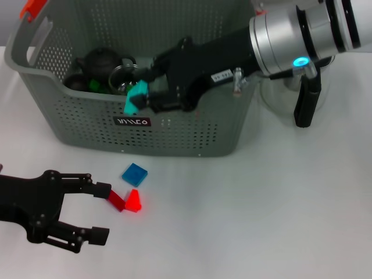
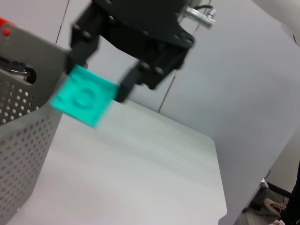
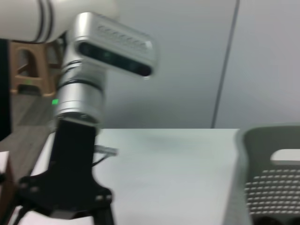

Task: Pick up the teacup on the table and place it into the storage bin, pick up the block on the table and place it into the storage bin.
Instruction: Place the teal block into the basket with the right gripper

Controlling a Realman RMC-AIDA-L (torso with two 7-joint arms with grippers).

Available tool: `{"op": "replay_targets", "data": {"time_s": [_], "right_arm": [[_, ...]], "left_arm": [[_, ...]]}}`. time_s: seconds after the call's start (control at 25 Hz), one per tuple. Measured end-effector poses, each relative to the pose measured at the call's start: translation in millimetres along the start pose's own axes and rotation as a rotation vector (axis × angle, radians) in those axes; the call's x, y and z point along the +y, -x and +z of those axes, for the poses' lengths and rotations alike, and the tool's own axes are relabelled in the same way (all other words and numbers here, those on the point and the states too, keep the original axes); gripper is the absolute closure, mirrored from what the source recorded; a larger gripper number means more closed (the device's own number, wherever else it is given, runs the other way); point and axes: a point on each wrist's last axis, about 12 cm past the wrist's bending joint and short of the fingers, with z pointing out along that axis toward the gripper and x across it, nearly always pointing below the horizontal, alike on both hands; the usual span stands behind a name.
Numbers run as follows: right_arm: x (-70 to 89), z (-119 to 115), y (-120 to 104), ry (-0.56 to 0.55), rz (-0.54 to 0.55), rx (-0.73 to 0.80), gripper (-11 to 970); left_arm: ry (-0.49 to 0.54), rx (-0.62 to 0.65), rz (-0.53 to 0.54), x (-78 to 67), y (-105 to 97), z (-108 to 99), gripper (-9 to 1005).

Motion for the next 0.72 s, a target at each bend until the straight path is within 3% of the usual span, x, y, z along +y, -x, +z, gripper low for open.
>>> {"op": "replay_targets", "data": {"time_s": [0.36, 0.72], "right_arm": [[-31.7, 18.7, -4.4, -0.176, 0.026, 0.040, 520], [-46.3, 11.4, 4.0, -0.251, 0.039, -0.002, 443]], "left_arm": [[0.009, -0.004, -0.005, 0.0, -0.9, -2.2, 90], [0.026, -0.006, -0.016, -1.1, -4.4, -7.7, 90]]}}
